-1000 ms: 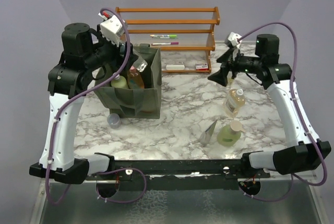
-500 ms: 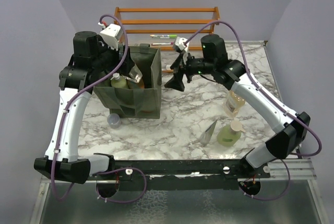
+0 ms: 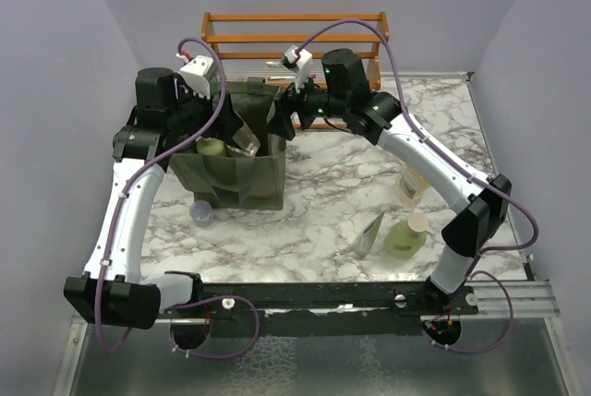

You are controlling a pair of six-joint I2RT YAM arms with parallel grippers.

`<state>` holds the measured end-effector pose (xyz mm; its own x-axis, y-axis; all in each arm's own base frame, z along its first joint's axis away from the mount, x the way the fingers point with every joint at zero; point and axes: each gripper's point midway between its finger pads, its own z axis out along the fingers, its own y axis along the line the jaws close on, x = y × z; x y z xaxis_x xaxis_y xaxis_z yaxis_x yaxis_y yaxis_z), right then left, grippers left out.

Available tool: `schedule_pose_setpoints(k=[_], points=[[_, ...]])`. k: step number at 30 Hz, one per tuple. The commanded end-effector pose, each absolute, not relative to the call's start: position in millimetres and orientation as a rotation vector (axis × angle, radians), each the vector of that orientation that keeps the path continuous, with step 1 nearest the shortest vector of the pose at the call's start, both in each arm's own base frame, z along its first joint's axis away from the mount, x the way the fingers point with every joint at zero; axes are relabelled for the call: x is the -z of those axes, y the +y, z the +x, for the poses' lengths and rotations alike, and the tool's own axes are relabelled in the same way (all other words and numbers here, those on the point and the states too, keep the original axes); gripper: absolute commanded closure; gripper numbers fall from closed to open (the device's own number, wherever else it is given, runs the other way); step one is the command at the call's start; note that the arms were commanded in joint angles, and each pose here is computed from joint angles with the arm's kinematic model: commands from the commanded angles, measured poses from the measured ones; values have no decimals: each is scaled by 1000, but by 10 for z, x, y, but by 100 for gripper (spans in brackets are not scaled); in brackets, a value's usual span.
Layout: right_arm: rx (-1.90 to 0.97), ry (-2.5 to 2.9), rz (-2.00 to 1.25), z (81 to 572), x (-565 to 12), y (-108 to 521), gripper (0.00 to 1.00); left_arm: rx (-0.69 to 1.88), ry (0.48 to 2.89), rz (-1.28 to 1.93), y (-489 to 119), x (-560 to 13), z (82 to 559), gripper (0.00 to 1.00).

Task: Place the personal care products into the canvas bag
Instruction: Place the care product in the canvas bag.

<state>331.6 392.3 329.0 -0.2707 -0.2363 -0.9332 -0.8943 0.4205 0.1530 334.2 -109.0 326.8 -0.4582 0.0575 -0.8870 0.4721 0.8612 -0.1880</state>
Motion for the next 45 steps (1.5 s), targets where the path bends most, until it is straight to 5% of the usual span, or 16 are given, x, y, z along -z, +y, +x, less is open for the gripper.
schedule_pose_setpoints(k=[1,8,19,27,45], points=[[-882,1811,-897,3396,-3275,4002,25,582,1771,430,-1234,-3804,3337,100],[-904,1873,-870,3370,-3130,4033,39,649,1794,400,-1307,-3644,3383,100],[-954,1869,-913,3240,-3089,4032,78,650,1835,444,-1490,-3307,3518,100],[-929,1833,-910,3262,-3210,3999,92,595,1856,456,-1589,-3211,3702,100],[-876,1839,-858,3321,-3249,3916,88,479,1862,377,-1688,-3015,4002,100]])
